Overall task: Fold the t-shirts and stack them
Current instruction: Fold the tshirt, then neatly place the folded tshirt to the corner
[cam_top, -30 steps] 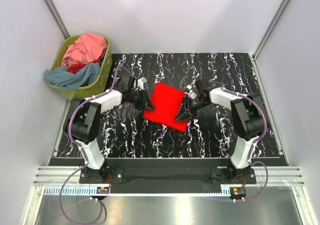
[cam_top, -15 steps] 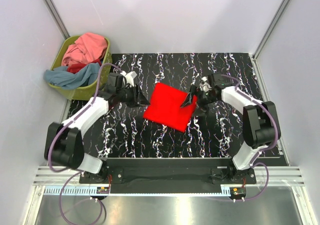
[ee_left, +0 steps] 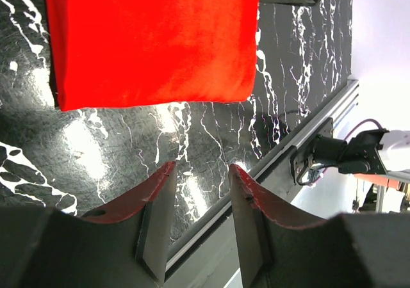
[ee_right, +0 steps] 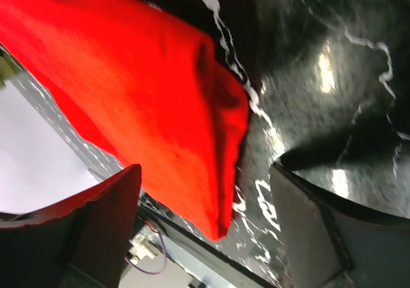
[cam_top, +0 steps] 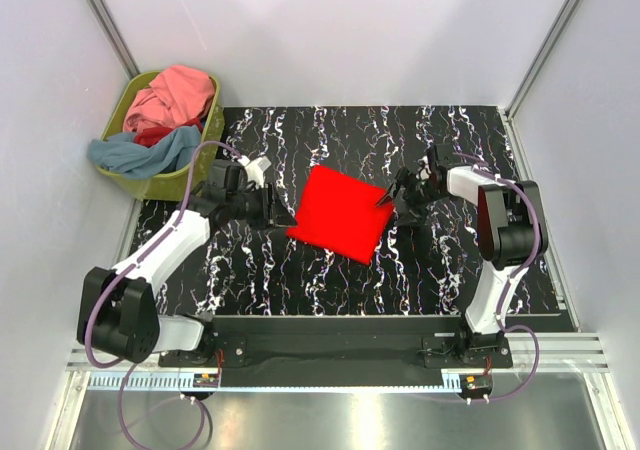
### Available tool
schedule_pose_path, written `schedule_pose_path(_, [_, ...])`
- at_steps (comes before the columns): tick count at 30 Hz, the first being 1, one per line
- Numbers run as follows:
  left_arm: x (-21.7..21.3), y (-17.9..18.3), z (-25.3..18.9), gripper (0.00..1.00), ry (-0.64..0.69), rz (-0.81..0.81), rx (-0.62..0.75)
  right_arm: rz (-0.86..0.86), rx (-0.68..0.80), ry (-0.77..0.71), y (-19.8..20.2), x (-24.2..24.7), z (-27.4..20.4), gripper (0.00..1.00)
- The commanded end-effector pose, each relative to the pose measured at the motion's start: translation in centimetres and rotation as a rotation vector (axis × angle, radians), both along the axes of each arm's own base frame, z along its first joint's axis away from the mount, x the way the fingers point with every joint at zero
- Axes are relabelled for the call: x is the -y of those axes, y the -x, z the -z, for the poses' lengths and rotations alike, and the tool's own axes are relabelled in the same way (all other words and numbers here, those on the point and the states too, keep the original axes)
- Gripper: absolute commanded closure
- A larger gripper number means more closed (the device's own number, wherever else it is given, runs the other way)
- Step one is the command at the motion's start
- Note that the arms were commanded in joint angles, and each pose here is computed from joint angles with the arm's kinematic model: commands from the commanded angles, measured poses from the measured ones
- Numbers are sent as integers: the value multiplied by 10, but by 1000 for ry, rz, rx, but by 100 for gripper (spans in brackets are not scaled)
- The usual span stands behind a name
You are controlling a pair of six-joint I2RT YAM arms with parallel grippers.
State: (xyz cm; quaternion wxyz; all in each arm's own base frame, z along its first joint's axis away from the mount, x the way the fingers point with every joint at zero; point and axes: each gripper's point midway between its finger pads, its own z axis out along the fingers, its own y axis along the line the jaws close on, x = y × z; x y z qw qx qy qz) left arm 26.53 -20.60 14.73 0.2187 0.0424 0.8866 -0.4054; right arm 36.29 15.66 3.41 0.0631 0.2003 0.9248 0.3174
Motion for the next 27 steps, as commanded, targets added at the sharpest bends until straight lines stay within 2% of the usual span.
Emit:
schedule_pose_path(1, [-2,0,-16,57,29,29,67,26,74,-4,-25,-4,1,15])
schedule_pose_path(5, [-8,-3,-14,58,36,17,58,61,75,-56,-25,-10,9,25])
schedule_pose_path(12, [-7,-8,-10,60,52,26,36,75,33,-61,-23,-11,29,33])
schedule_pose_path(14, [-5,-10,-8,60,61,32,30,81,17,-57,-21,-11,33,39])
schedule_pose_path(16, [-4,-12,-8,60,66,33,27,88,16,-46,-19,-8,35,46])
schedule_pose_path(19, [-2,-15,-8,61,78,39,29,92,12,-30,-17,-6,40,64])
schedule_pose_path(20, [-2,-16,-7,61,80,37,25,89,10,-25,-17,-5,41,78])
schedule_pose_path(23, [-1,-18,-6,61,86,40,18,110,-16,-17,-16,-2,47,96])
schedule_pose_path(24, [0,-19,-5,62,88,39,14,126,-25,-4,-16,1,49,100])
schedule_pose_path(27, [0,-22,-4,62,90,42,13,212,-67,11,-14,17,52,100])
